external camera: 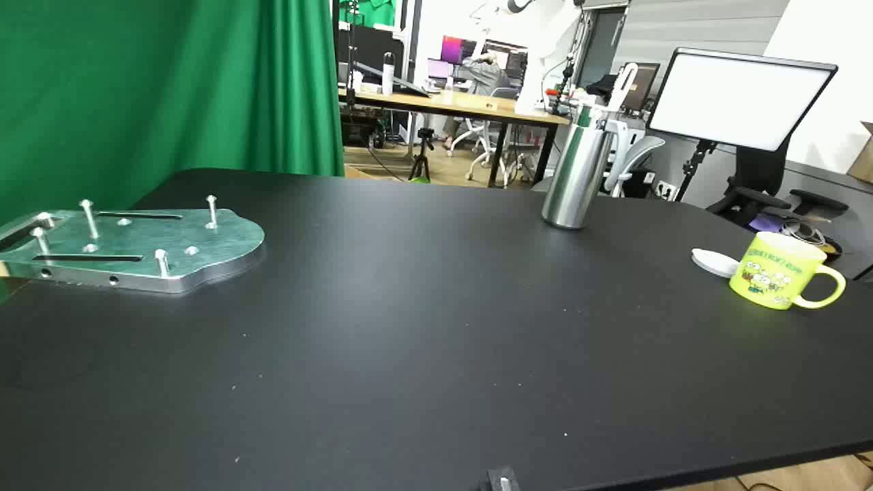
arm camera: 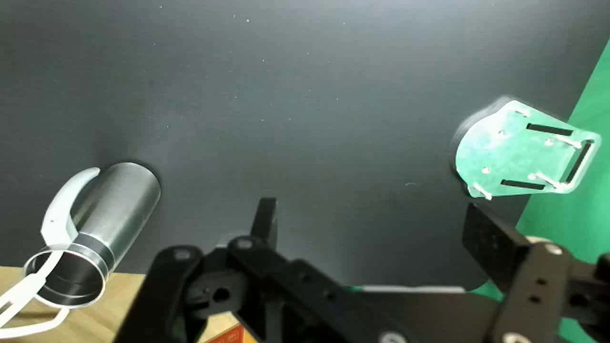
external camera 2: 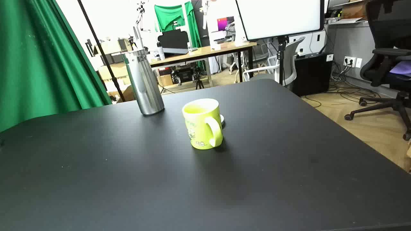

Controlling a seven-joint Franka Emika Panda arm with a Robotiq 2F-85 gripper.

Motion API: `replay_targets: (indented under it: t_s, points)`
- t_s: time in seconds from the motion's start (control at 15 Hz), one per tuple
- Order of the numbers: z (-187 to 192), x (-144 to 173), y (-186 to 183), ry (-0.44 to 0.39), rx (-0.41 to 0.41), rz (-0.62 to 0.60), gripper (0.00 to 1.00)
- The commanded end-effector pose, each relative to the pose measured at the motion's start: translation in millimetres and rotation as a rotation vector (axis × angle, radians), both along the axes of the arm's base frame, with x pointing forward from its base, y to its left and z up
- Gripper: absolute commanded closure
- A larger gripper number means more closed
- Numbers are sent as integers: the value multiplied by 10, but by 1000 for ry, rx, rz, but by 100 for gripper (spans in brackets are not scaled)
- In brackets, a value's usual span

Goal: Use the brush to scrub the flask

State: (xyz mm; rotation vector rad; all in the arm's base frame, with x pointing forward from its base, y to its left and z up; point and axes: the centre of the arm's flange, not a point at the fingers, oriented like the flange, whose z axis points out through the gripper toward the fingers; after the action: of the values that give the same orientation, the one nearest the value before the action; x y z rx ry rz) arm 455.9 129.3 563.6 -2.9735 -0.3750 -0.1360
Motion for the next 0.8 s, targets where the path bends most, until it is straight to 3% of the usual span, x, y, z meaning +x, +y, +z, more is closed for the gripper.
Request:
replay_targets:
  t_s: [0.0, 0.73]
  points:
    - [-1, 3, 0, -1, 0, 0, 0]
    - [5, 4, 1, -3, 1, 0, 0]
